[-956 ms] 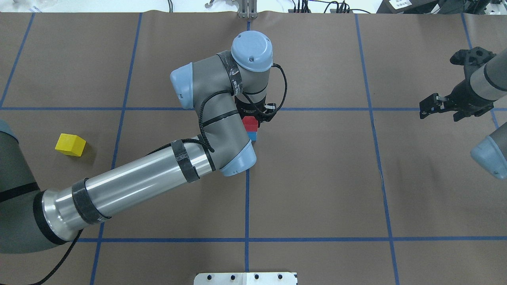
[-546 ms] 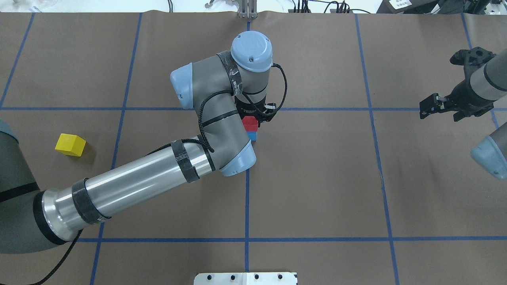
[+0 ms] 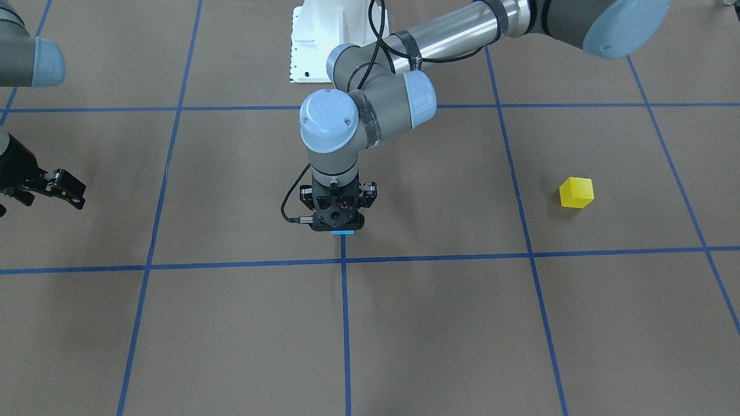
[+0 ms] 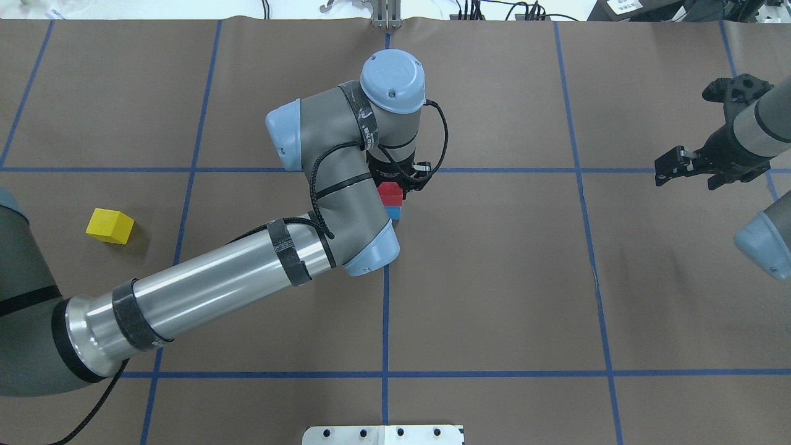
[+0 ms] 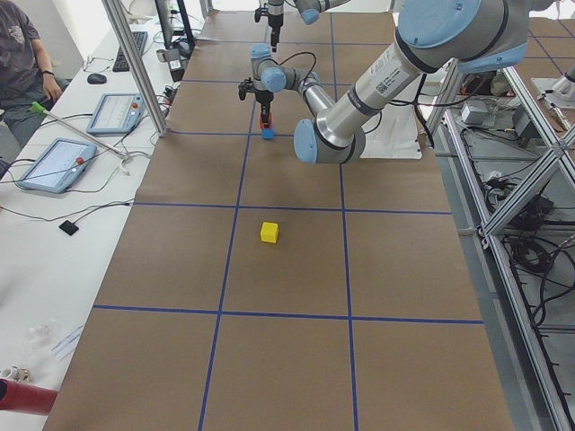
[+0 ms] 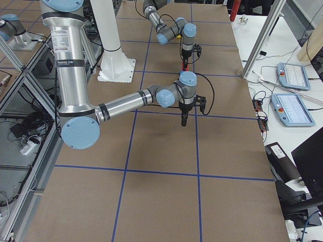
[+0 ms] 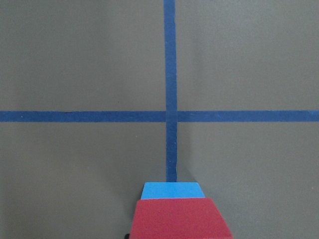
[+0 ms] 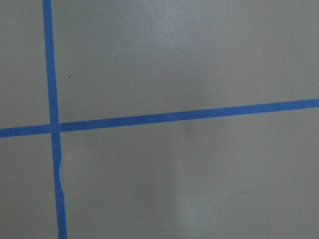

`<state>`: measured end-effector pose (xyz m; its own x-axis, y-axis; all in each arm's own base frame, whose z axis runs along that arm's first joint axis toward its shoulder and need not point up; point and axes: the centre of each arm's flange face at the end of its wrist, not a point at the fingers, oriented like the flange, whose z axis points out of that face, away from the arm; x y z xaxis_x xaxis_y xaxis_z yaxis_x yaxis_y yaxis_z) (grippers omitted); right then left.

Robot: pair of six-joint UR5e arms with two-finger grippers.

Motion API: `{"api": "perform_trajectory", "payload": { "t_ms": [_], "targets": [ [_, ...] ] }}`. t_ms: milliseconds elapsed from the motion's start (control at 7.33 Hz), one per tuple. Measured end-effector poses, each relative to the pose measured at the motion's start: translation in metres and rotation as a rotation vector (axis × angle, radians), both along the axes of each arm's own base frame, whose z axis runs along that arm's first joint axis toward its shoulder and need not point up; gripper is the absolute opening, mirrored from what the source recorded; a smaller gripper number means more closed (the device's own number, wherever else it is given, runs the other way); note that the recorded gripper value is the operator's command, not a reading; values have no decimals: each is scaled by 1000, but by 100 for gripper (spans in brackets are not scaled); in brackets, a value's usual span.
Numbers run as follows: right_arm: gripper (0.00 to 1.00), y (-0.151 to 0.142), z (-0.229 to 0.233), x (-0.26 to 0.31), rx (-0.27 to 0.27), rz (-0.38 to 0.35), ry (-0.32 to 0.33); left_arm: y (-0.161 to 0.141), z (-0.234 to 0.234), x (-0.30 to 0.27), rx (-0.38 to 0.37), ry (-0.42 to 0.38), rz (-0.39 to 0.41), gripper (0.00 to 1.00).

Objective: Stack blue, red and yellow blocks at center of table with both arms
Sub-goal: 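Lower the red cube onto the blue cube and open the left gripper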

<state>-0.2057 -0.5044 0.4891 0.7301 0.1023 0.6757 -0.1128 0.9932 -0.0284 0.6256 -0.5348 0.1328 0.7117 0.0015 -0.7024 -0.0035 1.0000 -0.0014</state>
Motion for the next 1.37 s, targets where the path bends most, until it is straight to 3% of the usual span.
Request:
{"api": "perform_trajectory", "payload": {
  "t_ms": [1092,1229,1365],
  "targets": [
    [100,0,2,0,-3,0,2,1,0,0,0,1,1,0],
    [100,0,1,0,-3,-1,1,1,0,0,0,2,1,42],
    [100,0,1,-1,-3,-1,1,2,1,0,0,1,2,56]
  ]
}}
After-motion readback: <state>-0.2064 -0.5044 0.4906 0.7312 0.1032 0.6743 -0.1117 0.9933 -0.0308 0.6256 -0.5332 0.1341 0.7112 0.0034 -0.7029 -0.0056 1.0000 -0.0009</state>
